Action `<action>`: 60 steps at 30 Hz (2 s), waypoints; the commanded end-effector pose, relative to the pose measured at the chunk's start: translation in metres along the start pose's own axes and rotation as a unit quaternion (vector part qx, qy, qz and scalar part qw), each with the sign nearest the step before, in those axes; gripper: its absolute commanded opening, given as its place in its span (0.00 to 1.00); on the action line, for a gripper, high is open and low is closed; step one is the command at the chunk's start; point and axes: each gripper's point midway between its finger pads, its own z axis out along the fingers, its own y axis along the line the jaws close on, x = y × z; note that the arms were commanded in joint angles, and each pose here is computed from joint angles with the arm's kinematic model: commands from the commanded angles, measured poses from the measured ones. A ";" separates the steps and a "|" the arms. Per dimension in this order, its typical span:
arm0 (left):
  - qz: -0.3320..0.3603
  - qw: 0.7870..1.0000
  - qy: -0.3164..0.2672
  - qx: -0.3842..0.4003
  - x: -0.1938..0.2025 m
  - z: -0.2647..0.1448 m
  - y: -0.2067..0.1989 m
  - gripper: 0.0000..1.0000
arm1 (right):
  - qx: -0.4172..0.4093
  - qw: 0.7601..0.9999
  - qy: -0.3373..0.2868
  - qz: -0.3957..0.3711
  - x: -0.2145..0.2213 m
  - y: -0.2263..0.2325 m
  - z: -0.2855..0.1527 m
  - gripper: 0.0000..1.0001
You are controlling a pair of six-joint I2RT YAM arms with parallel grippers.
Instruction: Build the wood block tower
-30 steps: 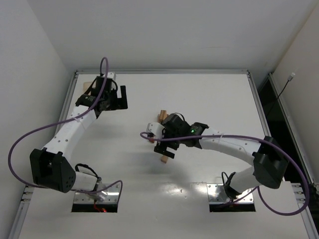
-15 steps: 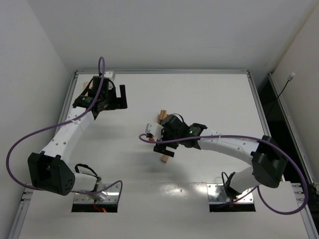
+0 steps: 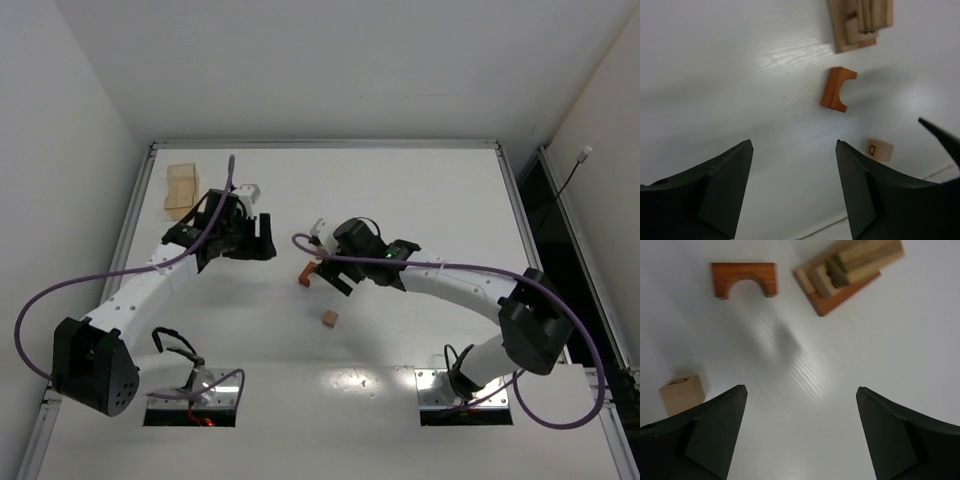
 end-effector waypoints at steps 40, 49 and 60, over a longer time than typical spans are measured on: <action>0.077 0.985 0.149 -0.045 0.063 0.124 -0.072 0.43 | 0.122 0.936 -0.022 0.329 0.040 -0.151 -0.030 0.86; 0.076 0.983 0.158 -0.045 0.073 0.128 -0.068 0.34 | 0.121 0.934 -0.014 0.336 0.049 -0.153 -0.025 0.85; 0.088 0.984 0.154 -0.023 0.081 0.128 -0.069 0.20 | 0.078 0.936 -0.024 0.341 0.039 -0.147 -0.022 0.85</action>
